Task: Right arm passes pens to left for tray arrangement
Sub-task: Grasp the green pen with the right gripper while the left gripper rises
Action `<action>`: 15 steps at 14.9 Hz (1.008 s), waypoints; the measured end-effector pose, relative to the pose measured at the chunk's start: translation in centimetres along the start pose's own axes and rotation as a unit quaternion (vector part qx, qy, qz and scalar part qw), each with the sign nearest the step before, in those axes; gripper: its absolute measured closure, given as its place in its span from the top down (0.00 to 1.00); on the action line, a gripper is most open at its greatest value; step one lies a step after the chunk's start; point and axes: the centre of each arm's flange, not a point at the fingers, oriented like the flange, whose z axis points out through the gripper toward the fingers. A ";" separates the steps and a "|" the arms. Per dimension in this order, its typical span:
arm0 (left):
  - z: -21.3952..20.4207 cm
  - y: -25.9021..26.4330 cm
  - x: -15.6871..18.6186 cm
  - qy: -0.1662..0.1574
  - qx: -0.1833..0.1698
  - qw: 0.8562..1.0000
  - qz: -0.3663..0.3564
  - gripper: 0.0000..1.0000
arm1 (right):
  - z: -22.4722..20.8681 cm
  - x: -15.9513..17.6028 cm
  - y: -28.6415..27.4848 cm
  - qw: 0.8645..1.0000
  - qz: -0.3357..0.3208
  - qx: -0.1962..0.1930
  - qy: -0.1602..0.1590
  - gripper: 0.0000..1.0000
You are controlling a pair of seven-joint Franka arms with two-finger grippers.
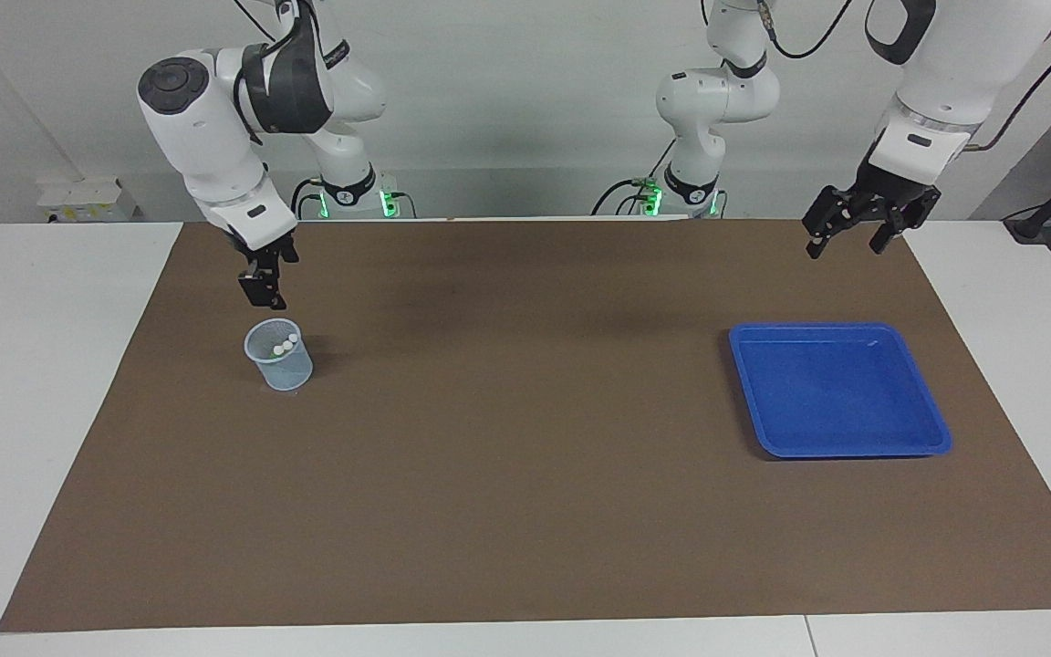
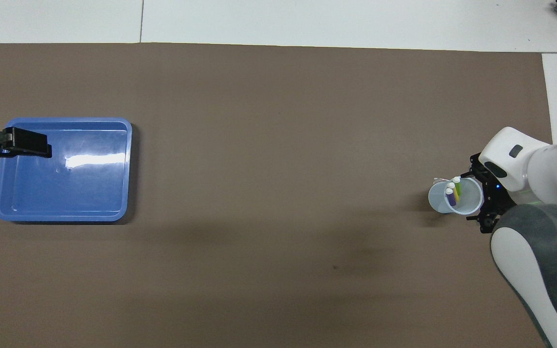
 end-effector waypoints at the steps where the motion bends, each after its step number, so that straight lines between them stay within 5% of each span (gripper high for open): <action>1: 0.0 0.0 -0.1 0.000 0.000 1.000 0.000 1.00 | 0.5 -0.1 0.1 0.999 -0.031 -0.007 -0.003 0.80; 7: 0.2 -0.2 -0.3 -0.007 0.001 1.000 -0.001 1.00 | 4.0 -0.8 2.7 0.984 -0.168 -0.039 -0.039 0.70; 9: 0.2 -0.1 -0.4 -0.009 0.001 1.000 -0.001 1.00 | 4.9 -1.0 3.1 0.977 -0.206 -0.037 -0.045 0.51; 11: 0.5 0.1 -0.7 -0.015 0.000 1.000 0.001 1.00 | 6.0 -1.5 3.7 0.969 -0.239 -0.038 -0.046 0.49; 13: 1.1 0.3 -1.1 -0.024 -0.007 1.000 0.001 1.00 | 7.2 -2.6 3.9 0.967 -0.247 -0.030 -0.044 0.31; 15: 1.9 0.6 -1.9 -0.036 -0.021 0.999 -0.010 1.00 | 7.8 -3.3 4.0 0.967 -0.248 -0.026 -0.043 0.30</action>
